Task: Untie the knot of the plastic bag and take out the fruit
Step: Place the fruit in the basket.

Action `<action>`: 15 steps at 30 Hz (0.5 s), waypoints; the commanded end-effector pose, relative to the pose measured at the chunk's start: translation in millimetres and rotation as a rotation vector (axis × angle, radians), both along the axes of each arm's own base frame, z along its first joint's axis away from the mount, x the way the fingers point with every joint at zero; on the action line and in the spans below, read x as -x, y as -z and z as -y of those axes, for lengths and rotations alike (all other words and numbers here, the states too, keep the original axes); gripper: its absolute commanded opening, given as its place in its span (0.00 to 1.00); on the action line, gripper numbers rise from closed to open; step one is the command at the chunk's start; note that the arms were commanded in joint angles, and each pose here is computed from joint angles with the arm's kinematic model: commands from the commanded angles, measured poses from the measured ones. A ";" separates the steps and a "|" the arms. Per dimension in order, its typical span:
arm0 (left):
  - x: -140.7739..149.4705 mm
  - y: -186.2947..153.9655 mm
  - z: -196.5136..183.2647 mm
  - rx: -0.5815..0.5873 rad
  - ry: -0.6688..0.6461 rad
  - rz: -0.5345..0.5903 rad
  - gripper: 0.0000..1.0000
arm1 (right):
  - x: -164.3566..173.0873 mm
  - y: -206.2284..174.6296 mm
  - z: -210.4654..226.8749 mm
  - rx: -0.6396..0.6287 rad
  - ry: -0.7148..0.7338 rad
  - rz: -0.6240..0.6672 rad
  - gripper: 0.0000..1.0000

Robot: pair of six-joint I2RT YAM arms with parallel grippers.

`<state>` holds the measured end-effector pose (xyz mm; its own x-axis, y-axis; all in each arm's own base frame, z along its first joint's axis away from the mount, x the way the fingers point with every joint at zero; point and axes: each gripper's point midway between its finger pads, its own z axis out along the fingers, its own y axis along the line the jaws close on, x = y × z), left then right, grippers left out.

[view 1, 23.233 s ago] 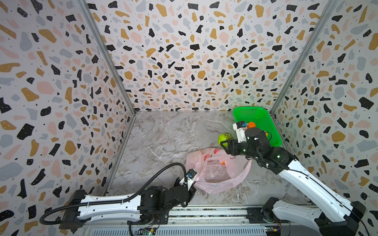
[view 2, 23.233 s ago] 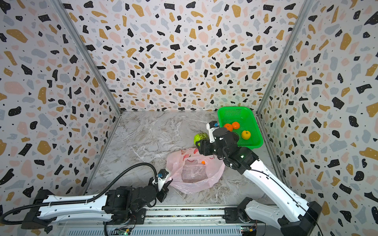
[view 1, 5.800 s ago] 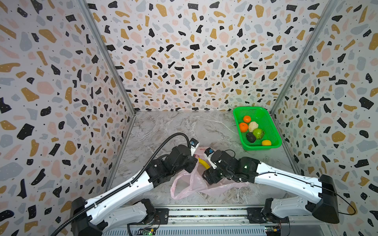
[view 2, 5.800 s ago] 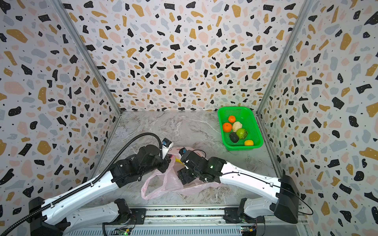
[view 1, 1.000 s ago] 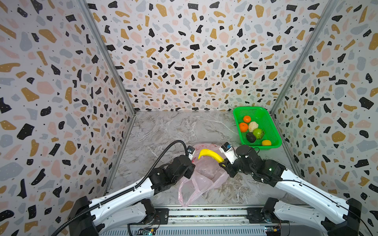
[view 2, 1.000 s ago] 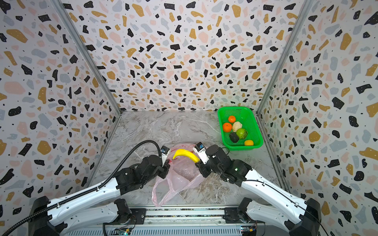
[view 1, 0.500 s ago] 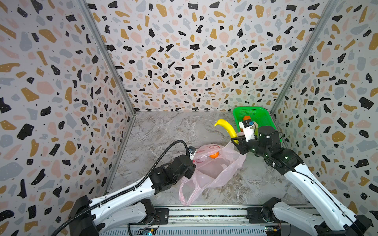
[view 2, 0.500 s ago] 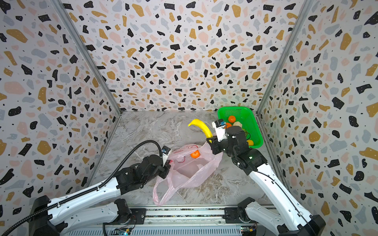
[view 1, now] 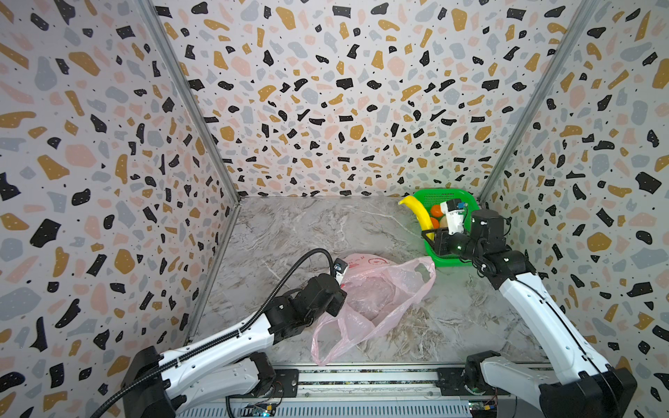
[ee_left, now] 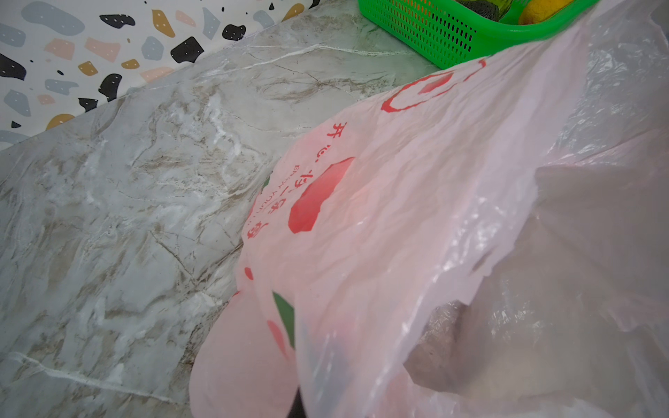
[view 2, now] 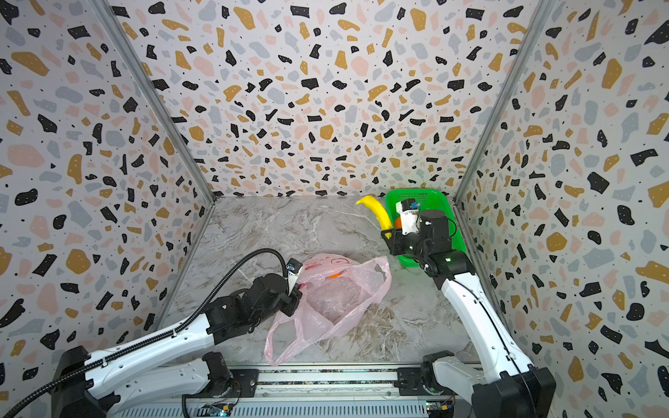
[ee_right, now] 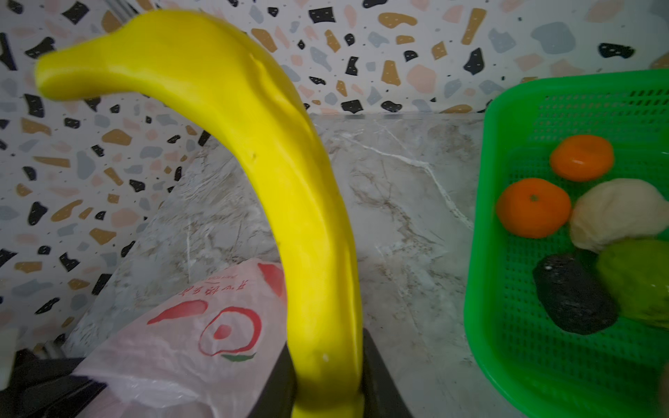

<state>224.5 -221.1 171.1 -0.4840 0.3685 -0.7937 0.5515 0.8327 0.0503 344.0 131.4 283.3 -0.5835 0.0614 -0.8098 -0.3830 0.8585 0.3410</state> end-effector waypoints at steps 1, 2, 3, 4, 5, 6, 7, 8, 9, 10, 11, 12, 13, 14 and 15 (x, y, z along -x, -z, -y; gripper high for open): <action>-6.2 -22.9 4.7 0.043 0.000 0.047 0.00 | -34.2 2.1 28.4 0.039 0.110 0.009 0.20; -6.4 -22.8 4.6 0.045 -0.001 0.047 0.00 | -46.0 12.2 39.8 0.067 0.162 -0.009 0.20; -6.3 -23.6 5.0 0.047 0.000 0.049 0.00 | -55.9 20.4 50.1 0.092 0.203 -0.022 0.20; -6.4 -23.4 5.2 0.050 0.000 0.049 0.00 | -67.9 31.1 62.2 0.117 0.251 -0.043 0.20; -6.1 -23.5 5.0 0.052 0.000 0.048 0.00 | -79.6 41.0 74.2 0.144 0.300 -0.060 0.20; -6.0 -23.2 5.3 0.054 0.001 0.047 0.00 | -88.8 48.9 85.2 0.162 0.341 -0.077 0.20; -5.7 -23.8 5.7 0.058 0.002 0.048 0.00 | -99.7 59.3 98.4 0.184 0.393 -0.098 0.20; -5.8 -24.3 6.0 0.059 0.003 0.049 0.00 | -109.9 67.8 109.6 0.186 0.428 -0.120 0.20; -5.5 -24.6 6.4 0.061 0.005 0.048 0.00 | -117.8 75.4 117.8 0.177 0.449 -0.140 0.20; -5.2 -25.0 6.2 0.060 0.006 0.048 0.00 | -127.5 82.7 127.4 0.169 0.477 -0.155 0.20; -5.3 -25.5 5.7 0.060 0.005 0.049 0.00 | -136.2 92.9 136.8 0.173 0.501 -0.173 0.20; -5.1 -25.7 5.9 0.062 0.006 0.049 0.00 | -142.7 100.1 145.7 0.183 0.529 -0.184 0.20; -4.7 -25.9 5.9 0.064 0.008 0.049 0.00 | -150.4 108.8 153.8 0.188 0.551 -0.201 0.20; -4.5 -25.9 6.0 0.064 0.009 0.048 0.00 | -157.6 117.3 161.2 0.191 0.569 -0.216 0.20; -4.2 -25.8 6.3 0.065 0.011 0.049 0.00 | -163.3 121.6 166.6 0.191 0.584 -0.222 0.20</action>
